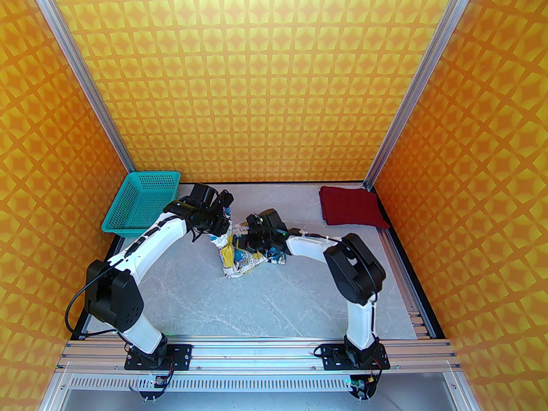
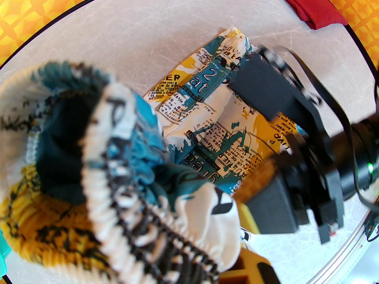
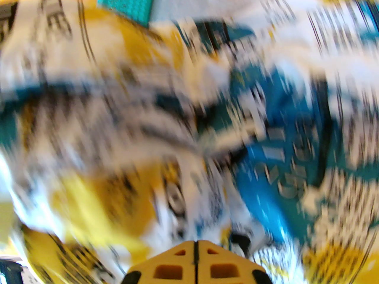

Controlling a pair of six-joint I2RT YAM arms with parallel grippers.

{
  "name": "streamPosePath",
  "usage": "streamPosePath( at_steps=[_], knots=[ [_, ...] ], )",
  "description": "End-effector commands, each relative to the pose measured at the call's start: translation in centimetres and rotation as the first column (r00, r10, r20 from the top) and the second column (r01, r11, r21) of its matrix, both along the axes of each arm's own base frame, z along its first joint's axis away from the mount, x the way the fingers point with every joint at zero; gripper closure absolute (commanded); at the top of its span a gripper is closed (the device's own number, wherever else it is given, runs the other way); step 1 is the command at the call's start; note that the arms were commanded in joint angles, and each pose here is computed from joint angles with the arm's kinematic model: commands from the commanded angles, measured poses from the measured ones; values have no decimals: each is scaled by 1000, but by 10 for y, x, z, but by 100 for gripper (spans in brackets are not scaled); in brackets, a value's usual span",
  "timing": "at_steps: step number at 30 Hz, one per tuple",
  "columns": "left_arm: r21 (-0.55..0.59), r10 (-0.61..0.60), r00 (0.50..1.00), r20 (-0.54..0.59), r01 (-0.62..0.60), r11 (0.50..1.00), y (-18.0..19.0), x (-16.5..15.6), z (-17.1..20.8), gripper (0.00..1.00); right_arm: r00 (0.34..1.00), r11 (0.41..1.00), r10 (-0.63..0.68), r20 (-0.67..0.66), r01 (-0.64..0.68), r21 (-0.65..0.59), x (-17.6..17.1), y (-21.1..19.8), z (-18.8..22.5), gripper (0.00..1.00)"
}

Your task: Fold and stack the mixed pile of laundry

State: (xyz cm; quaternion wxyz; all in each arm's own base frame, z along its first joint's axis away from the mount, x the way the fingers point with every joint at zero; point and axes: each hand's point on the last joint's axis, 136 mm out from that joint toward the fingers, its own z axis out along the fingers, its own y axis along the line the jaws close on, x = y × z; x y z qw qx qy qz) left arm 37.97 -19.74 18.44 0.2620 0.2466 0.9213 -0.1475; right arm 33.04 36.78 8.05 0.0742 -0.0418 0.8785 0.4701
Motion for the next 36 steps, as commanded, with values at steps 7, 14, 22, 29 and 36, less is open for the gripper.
streamPosePath(
  at_steps=[7,14,22,29,36],
  knots=[
    [-18,-29,997,72,30,999,-11,10,26,100,987,988,137,-87,-129,89,-49,55,-26,99],
    [-1,-110,990,86,110,994,-30,-2,32,100,998,998,57,-33,-56,11,-35,-3,-1,93],
    [61,-135,989,60,132,989,-40,-7,22,100,994,962,-111,13,111,-251,-51,-141,2,81],
    [148,-143,989,42,135,980,-66,0,17,100,982,896,-189,18,179,-406,-40,-196,-41,82],
    [185,-196,980,40,185,965,-120,-7,11,100,976,918,-210,-50,179,-353,-34,-185,-81,87]
  ],
)
